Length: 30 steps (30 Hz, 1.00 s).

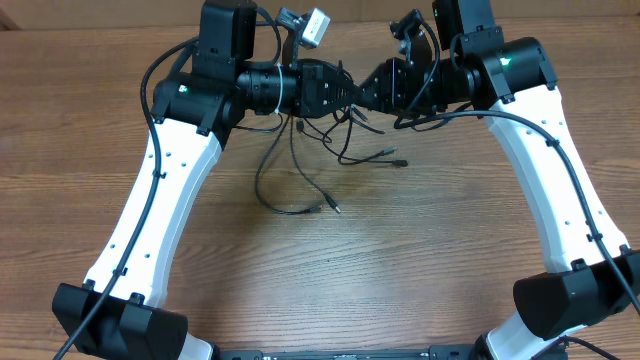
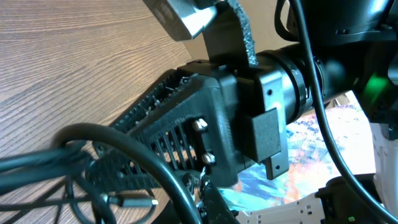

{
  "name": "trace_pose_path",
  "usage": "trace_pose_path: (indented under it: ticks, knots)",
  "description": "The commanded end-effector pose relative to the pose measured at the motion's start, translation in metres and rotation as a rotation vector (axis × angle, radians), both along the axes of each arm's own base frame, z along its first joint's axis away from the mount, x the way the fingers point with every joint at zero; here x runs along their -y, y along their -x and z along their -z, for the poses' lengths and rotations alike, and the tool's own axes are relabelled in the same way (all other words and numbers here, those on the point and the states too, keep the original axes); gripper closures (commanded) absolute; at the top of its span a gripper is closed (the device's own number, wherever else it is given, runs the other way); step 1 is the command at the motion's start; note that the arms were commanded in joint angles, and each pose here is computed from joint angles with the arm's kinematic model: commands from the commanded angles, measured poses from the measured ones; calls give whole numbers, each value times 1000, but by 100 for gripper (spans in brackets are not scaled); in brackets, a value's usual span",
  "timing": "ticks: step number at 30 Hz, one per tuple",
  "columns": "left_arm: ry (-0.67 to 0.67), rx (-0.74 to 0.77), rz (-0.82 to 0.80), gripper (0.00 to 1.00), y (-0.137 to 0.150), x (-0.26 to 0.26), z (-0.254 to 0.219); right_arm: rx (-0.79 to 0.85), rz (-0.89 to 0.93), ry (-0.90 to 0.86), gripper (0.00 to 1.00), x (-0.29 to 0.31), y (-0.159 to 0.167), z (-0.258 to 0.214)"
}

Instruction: Untangle cables

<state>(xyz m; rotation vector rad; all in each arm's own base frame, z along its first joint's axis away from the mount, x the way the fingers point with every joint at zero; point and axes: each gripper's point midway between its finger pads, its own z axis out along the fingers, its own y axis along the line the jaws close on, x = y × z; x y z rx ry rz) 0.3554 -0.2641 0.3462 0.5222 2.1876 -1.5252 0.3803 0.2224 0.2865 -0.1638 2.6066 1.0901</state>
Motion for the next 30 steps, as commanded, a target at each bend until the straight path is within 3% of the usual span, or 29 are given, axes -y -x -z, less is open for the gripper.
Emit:
trace_pose_path:
  ticks: [1,6,12,19,24,30]
  knots:
    - [48,-9,40,96,11,2,-17,0,-37,-53,64,-8,0,-2]
    - [78,-49,66,96,17,6,-22,-83,130,77,69,6,-13,34]
    - [186,-24,156,96,29,9,-54,-154,147,82,75,5,-12,71]
    - [270,20,175,96,31,-10,-94,-229,184,137,96,22,-3,93]
    - [284,37,132,96,23,-44,-103,-286,247,181,96,53,-2,101]
    - [301,47,101,96,14,-87,-105,-363,410,364,96,121,4,120]
